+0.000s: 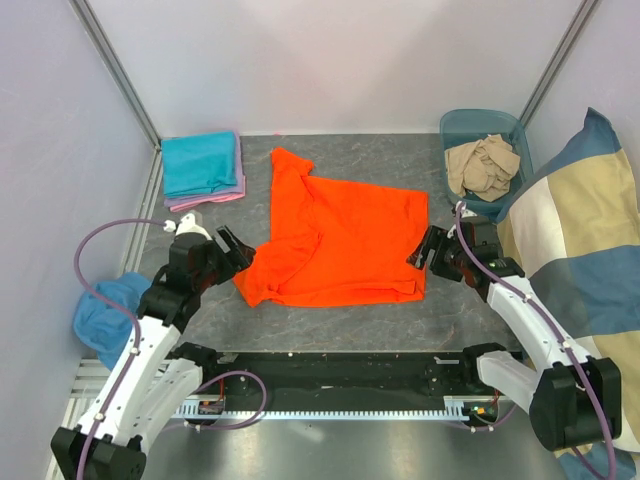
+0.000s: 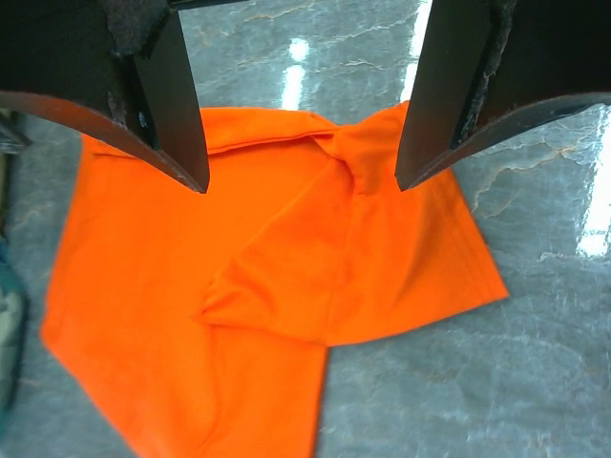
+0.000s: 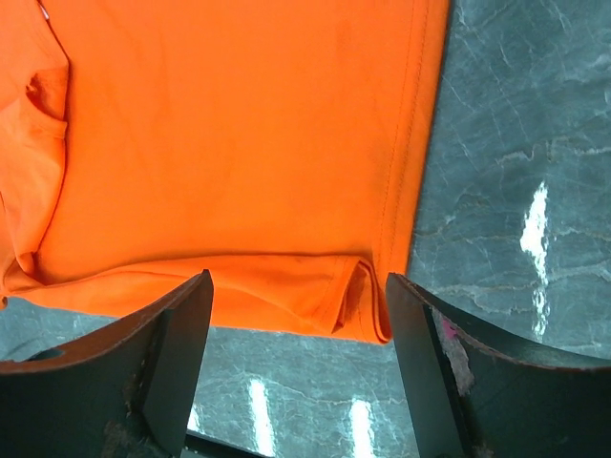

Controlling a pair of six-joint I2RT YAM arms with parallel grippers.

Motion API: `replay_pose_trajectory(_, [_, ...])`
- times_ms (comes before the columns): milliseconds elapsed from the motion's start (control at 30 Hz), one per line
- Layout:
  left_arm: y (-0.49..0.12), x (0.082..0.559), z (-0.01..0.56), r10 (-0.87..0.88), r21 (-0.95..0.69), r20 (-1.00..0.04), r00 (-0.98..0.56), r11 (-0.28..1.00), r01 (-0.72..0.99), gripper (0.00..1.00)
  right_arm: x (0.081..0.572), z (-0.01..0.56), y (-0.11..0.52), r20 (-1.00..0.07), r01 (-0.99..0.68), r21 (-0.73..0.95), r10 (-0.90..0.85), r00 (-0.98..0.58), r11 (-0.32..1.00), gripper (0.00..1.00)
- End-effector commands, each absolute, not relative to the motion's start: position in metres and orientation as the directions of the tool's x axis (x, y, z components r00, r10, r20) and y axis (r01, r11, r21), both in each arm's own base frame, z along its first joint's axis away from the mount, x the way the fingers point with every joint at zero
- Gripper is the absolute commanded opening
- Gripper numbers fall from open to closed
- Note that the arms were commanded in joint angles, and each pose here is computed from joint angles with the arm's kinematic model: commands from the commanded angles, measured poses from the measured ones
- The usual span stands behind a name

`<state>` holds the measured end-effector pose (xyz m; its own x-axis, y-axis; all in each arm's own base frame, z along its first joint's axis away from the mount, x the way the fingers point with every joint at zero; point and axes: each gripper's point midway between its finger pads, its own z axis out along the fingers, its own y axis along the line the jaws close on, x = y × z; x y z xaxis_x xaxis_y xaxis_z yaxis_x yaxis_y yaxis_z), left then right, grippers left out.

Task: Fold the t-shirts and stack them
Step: Flatten out the tshirt

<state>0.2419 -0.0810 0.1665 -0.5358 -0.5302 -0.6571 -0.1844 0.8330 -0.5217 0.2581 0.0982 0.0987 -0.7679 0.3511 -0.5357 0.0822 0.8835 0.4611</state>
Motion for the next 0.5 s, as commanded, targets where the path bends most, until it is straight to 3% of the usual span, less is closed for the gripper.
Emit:
replay_pose_trajectory(0, [-0.078, 0.262, 0.159, -0.512, -0.494, -0.699, -0.499, 0.850, -0.180, 0.86, 0.285, 0.130, 0.104, -0.607, 0.025, 0.480, 0.352, -0.712, 0.877, 0.82])
replay_pose_trajectory(467, [-0.081, 0.295, 0.086, -0.477, -0.414, -0.664, -0.576, 0.876, -0.247, 0.82, 0.320, 0.130, 0.115, -0.616, 0.005, 0.510, 0.369, -0.696, 0.860, 0.82])
